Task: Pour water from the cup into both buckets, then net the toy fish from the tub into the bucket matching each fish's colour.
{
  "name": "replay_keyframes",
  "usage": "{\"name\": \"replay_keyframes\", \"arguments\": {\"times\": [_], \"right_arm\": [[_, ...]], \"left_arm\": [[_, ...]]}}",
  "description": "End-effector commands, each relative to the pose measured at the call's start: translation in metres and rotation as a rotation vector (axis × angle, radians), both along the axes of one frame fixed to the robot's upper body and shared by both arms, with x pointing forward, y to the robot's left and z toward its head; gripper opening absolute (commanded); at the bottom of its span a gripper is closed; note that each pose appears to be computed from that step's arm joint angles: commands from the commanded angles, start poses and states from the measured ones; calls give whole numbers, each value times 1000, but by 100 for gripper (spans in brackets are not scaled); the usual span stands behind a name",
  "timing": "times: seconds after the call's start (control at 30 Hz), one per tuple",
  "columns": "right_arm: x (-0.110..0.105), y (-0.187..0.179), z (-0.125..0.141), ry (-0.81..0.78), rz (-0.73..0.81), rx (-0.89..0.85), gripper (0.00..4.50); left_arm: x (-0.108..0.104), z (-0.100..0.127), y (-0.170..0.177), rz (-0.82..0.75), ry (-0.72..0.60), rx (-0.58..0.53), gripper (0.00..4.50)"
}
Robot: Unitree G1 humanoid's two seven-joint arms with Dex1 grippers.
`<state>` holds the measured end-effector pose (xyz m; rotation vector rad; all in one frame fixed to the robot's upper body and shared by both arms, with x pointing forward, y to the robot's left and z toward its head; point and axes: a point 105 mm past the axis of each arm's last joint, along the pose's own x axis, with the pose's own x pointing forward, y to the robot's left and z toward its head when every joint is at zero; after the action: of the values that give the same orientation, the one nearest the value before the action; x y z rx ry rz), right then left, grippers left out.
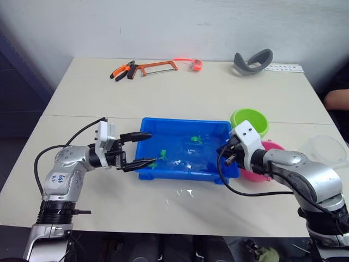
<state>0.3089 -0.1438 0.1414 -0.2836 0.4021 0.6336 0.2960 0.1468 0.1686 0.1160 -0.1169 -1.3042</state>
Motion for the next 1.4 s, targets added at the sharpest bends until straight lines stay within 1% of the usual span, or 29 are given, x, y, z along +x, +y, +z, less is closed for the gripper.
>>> {"name": "replay_keyframes", "arguments": {"times": [0.03,0.17,0.33,0.47,0.6,0.67,0.73,0.83,0.97,1.07,1.13,1.33,1.4], "right_arm": [[-4,-2,21,-119,19,-20,0],[-11,-4,26,-155,19,-2,0],[-25,-8,36,-233,33,22,0],[-50,-19,29,-270,48,-22,0],[-63,-37,15,-293,-12,-17,0],[-72,-43,7,-300,-13,-36,0],[-80,-41,6,-315,1,-30,0],[-87,-39,14,-366,14,-19,0],[-91,-43,28,-428,-4,-19,0],[-90,-56,48,-501,-38,-48,0],[-88,-67,54,-524,-71,-89,0],[-65,-108,56,-611,-226,-296,0],[-57,-116,54,-642,-236,-388,0]], "left_arm": [[-4,10,1,-8,-43,-7,445],[-3,10,-1,-14,-42,-7,445],[-1,11,-2,-27,-43,-7,445],[0,11,-5,-46,-31,-7,445],[5,16,-11,-56,-48,-23,445],[6,18,-16,-74,-57,-29,445],[7,19,-19,-83,-60,-35,445],[11,24,-22,-86,-60,-59,445],[14,27,-27,-94,-63,-61,445],[16,30,-32,-105,-66,-64,445],[17,32,-36,-109,-67,-69,445],[17,32,-47,-126,-52,-84,445],[17,32,-47,-123,-52,-83,445]]}}
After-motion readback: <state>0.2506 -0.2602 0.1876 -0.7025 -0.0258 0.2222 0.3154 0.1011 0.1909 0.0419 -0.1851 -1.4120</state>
